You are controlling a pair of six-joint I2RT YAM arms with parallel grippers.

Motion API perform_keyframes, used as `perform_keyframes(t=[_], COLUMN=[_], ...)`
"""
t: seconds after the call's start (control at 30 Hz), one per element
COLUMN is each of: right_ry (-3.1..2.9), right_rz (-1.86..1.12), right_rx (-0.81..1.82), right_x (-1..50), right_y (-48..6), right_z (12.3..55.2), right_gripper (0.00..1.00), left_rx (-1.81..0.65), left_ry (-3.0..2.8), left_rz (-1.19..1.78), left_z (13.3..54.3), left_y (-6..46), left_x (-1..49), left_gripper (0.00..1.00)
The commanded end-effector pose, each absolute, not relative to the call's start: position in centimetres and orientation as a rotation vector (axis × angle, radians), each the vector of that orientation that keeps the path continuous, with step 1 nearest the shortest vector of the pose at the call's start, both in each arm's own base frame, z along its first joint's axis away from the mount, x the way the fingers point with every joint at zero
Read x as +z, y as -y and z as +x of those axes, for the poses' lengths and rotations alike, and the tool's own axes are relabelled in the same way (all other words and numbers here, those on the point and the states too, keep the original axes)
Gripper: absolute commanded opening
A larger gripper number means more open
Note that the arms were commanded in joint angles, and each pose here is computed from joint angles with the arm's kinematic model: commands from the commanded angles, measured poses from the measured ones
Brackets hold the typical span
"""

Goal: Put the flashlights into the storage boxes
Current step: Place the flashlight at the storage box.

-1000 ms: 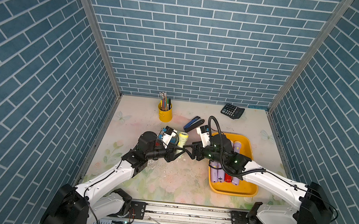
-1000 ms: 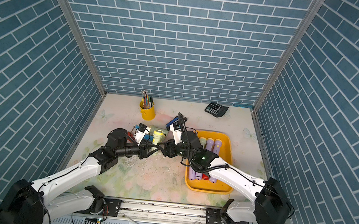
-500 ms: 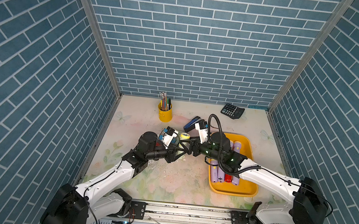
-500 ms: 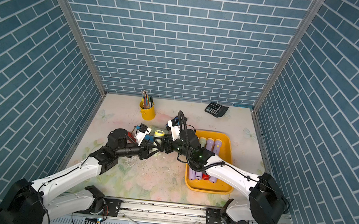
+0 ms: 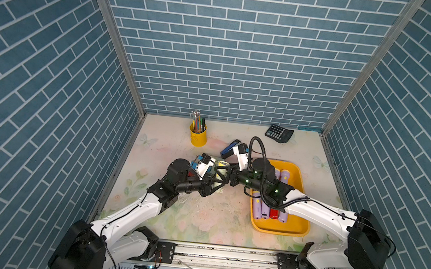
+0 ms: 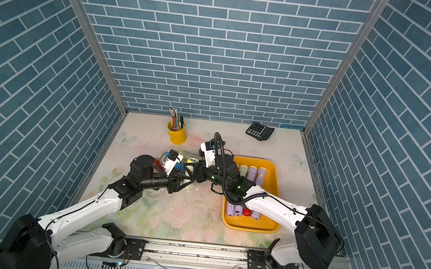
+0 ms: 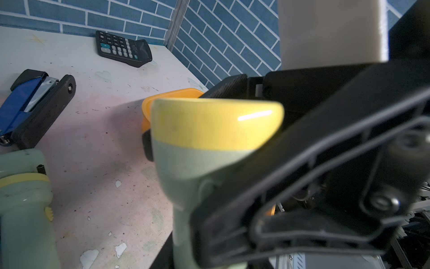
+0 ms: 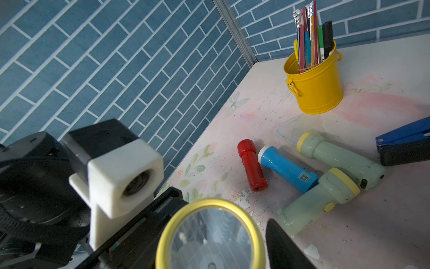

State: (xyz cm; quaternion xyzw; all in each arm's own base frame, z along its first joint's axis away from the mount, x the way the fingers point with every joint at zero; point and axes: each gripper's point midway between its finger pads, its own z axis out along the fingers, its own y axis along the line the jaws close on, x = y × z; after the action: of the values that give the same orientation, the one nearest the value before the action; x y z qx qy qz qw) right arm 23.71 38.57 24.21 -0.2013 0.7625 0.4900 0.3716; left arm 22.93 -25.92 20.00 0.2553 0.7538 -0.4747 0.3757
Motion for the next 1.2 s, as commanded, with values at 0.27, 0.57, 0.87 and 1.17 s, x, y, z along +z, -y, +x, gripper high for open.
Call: perform_keyframes(t=[0.27,0.57,0.87,1.17], right_ry=[-1.873,-2.034,-2.418,-2.65], right_rz=[-0.489,-0.379,-0.171,-0.02], right_rx=[1.316,1.168,0.851,0.682], right_x=[27.3,24.9,18.2,13.9], right_y=[-38.8,-34.4,-23.6,-18.0], right_z=[23.7,25.3,28.0,31.3], right_gripper=[0.44,0.4,0.4,0.4], left_rx=[-1.195,-1.149,-1.063,-1.031], left_ry=[-1.88,-1.93,-2.026,-2.075], left_rz=[0.68,0.654,0.67,0.677], left_z=[22.9,23.4,23.9,24.5], left_y=[26.1,25.7,26.0,26.9], left_x=[20.8,19.9,18.3,17.4], left_gripper=[0.37,0.58,0.6,0.6])
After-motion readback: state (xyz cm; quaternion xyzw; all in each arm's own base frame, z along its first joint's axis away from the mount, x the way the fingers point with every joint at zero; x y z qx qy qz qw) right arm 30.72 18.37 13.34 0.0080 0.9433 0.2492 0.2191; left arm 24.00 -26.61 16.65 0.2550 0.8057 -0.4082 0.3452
